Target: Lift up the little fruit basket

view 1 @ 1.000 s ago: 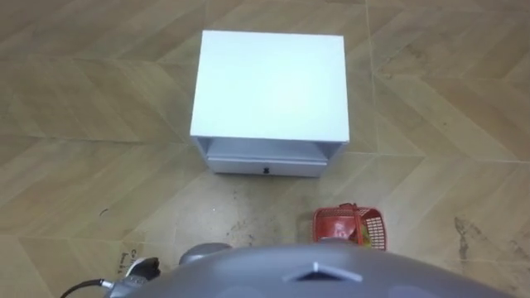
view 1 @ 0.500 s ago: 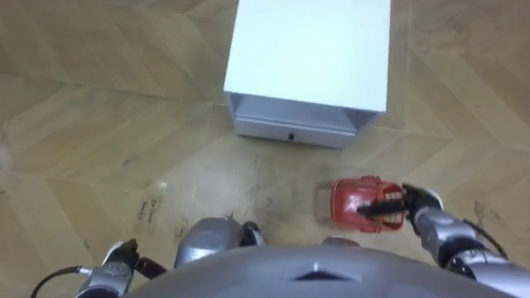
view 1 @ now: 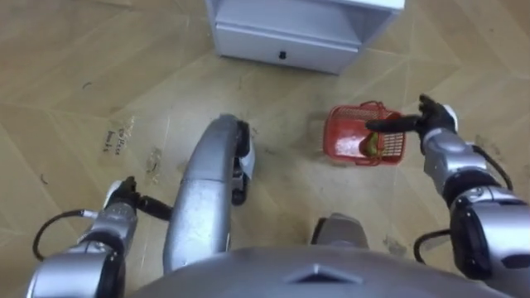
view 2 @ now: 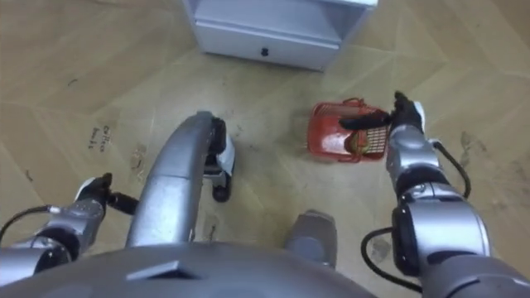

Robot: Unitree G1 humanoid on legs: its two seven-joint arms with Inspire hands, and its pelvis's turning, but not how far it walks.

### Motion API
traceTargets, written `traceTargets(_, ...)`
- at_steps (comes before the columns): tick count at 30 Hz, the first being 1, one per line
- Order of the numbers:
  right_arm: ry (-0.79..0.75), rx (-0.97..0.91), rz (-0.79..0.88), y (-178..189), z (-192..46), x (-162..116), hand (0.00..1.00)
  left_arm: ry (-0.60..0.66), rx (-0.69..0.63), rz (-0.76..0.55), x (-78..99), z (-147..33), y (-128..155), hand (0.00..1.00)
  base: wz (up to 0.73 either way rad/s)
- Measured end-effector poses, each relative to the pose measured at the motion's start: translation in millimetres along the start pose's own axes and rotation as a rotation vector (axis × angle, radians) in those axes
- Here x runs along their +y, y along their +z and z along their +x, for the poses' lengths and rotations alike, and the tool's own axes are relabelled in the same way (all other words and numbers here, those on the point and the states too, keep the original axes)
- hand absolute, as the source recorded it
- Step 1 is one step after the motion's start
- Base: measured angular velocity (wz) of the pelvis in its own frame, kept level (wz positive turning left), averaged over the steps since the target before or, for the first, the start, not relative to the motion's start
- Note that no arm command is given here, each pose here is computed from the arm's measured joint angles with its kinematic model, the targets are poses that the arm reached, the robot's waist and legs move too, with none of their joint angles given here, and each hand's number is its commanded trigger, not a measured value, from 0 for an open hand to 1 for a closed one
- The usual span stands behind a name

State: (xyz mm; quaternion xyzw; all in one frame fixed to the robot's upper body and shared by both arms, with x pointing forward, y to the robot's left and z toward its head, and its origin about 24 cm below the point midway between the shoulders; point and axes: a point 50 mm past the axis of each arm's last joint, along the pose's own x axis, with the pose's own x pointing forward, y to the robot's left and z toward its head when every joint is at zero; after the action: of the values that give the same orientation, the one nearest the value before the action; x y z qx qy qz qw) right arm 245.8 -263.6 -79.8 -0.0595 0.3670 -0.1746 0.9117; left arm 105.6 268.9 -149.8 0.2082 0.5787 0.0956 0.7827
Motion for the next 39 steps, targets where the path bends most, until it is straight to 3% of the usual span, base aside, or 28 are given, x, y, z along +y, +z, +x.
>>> traceTargets(4, -0.033, -0.058, 0.045, 17.9, 1.3, -0.8, 0.00, 0.051, 0.001, 0.003, 6.0, 0.1, -3.3, 0.00, 0.31)
traceTargets(13, -0.105, -0.148, 0.084, 38.1, -0.3, -7.7, 0.00, 0.040, -0.022, 0.033, -3.4, -1.7, -9.1, 0.00, 0.12)
traceTargets(19, -0.132, -0.142, 0.088, 35.3, -0.7, -9.3, 0.00, 0.007, -0.017, 0.086, -14.4, -3.8, -16.8, 0.00, -0.01)
traceTargets(30, -0.123, -0.105, 0.078, 25.2, -0.3, -8.4, 0.00, -0.003, 0.045, 0.100, -14.9, -7.6, -43.3, 0.00, 0.01)
traceTargets(32, -0.117, -0.106, 0.046, 25.8, 0.2, -11.1, 0.00, -0.038, 0.039, 0.115, -23.8, -8.8, -42.6, 0.00, -0.22)
traceTargets(39, -0.089, -0.075, 0.028, 18.3, 0.6, -9.1, 0.00, -0.074, -0.003, 0.176, -29.5, -9.6, -38.8, 0.00, -0.04)
